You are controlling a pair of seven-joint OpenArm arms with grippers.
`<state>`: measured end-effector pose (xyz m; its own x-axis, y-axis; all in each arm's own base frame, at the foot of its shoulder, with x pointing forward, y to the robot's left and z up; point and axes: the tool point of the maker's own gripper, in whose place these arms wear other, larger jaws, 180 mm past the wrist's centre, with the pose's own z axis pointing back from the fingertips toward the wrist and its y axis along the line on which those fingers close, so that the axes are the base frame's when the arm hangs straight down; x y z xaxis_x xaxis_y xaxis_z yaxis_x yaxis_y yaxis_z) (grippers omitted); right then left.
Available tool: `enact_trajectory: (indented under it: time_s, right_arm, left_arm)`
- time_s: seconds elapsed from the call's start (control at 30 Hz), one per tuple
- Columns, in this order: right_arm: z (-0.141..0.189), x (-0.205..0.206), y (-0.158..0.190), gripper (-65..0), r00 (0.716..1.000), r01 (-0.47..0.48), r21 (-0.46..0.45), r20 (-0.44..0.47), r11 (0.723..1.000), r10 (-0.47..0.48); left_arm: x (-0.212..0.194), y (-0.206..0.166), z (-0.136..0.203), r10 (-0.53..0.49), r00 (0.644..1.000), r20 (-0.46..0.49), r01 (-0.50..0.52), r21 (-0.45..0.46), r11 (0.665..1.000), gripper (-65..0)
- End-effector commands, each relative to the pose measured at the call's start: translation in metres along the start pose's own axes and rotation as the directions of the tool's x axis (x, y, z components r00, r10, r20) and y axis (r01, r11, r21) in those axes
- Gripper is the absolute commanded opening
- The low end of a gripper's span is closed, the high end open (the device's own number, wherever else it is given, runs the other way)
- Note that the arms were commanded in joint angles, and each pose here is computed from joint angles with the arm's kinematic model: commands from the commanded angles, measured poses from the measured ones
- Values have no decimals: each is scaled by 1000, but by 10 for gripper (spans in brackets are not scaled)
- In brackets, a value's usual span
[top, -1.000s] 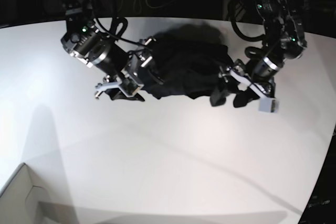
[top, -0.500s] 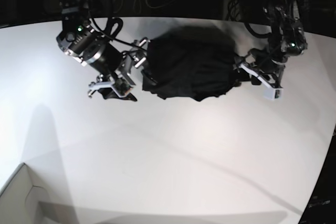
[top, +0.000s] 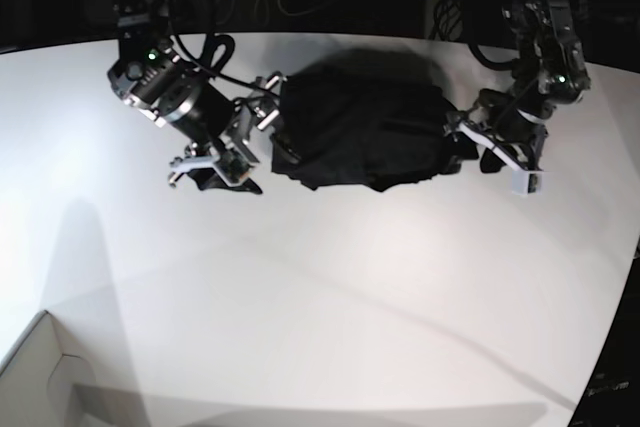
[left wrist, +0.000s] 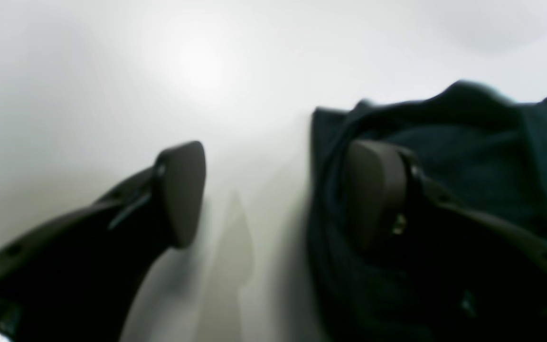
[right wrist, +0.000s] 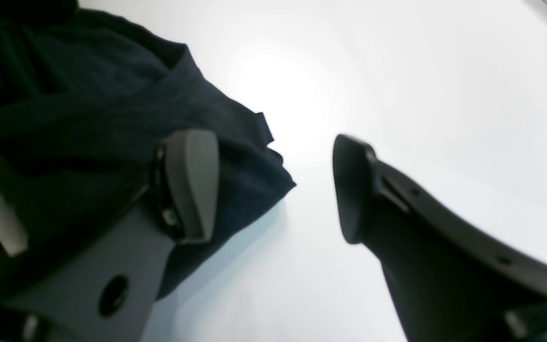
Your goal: Layout the t-shirt on the table in an organized manner, then fold the t-shirt properly
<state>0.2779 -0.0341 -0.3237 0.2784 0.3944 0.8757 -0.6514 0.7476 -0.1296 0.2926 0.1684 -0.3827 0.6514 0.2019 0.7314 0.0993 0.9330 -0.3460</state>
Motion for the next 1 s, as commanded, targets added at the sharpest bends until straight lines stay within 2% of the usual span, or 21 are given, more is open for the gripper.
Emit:
enact_trajectory:
  time_s: [0.0,0.13,0.27,0.47,0.57,0.97]
  right_arm:
    - [2,16,-3,-265,998,-4,-6,58,1000,5]
    - [2,17,-4,-265,998,-4,-9,63,1000,5]
    - [5,22,-5,-264,997,-15,-18,74,1000,16]
    - [10,29,-4,-261,996,-23,-24,91,999,25]
    - [11,28,-3,-260,996,-22,-22,89,1000,23]
    - [12,23,3,-261,997,-12,-11,77,1000,12]
  left_arm:
    - [17,-6,3,-15,998,53,16,-22,1000,-203]
    - [17,-8,4,6,998,59,-4,-38,999,-203]
    - [-5,-8,6,18,999,-29,-19,-37,999,-202]
    - [-26,-10,9,28,995,-96,-32,-38,999,-202]
    - [-30,-19,6,76,993,-94,-83,-63,995,-201]
    - [-44,-44,-3,124,986,-113,-136,-110,985,-201]
